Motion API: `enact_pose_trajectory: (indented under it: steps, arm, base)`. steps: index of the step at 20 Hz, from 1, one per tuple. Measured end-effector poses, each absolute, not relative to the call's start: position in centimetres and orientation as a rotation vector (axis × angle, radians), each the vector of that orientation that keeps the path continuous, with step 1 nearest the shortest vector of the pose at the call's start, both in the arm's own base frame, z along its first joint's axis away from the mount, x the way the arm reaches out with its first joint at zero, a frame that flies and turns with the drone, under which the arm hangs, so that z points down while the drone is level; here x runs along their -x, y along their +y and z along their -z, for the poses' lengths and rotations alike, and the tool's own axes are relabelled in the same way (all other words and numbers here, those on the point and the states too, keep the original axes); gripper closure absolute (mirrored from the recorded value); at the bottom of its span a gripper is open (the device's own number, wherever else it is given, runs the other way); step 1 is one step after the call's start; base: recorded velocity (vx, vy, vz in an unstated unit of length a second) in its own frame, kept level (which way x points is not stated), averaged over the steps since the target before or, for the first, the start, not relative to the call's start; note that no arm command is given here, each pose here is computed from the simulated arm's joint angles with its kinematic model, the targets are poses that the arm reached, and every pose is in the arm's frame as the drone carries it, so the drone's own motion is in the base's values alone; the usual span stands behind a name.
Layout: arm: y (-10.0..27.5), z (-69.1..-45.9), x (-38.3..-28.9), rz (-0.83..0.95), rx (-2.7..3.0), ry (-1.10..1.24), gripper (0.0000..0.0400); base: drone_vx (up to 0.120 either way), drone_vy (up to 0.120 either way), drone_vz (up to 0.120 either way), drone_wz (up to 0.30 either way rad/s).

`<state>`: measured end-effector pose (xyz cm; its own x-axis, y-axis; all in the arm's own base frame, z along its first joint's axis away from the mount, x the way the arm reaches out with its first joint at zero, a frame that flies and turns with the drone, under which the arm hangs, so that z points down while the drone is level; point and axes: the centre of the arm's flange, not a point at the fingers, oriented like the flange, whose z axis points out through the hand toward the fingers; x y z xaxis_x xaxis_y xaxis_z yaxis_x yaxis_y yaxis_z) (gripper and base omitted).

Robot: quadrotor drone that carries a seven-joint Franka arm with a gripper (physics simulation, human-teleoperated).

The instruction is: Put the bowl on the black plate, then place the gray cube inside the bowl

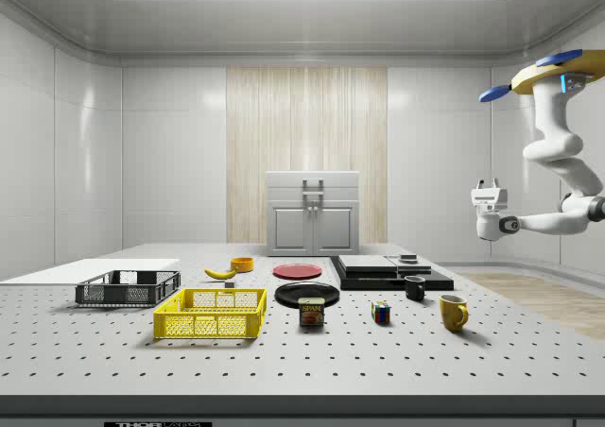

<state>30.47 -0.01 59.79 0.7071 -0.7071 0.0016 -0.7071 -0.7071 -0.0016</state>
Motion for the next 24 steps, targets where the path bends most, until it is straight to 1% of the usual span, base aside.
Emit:
enact_pose_trajectory:
  steps: [4, 8, 11, 12, 14, 18, 24]
  arm:
    - [0.0, -62.7, -30.11, 0.008, 2.901, 1.201, 0.0000]
    - [0.0, -65.4, -30.17, 0.012, 2.899, 1.201, 0.0000]
    - [0.0, -66.9, -30.29, 0.016, 2.899, 1.201, 0.0000]
    - [0.0, -67.3, -30.32, 0.017, 2.898, 1.201, 0.0000]
    - [0.0, -67.9, -30.37, 0.019, 2.898, 1.200, 0.0000]
    - [0.0, -68.6, -30.41, 0.024, 2.897, 1.200, 0.0000]
    - [0.0, -69.0, -30.41, 0.030, 2.895, 1.199, 0.0000]
  base:
    - [0.000, 0.000, 0.000, 0.000]
    - [0.000, 0.000, 0.000, 0.000]
    - [0.000, 0.000, 0.000, 0.000]
    - [0.080, 0.000, 0.000, 0.000]
    - [0.120, -0.020, 0.000, 0.000]
    - [0.120, -0.120, 0.000, 0.000]
    - [0.120, -0.120, 0.000, 0.000]
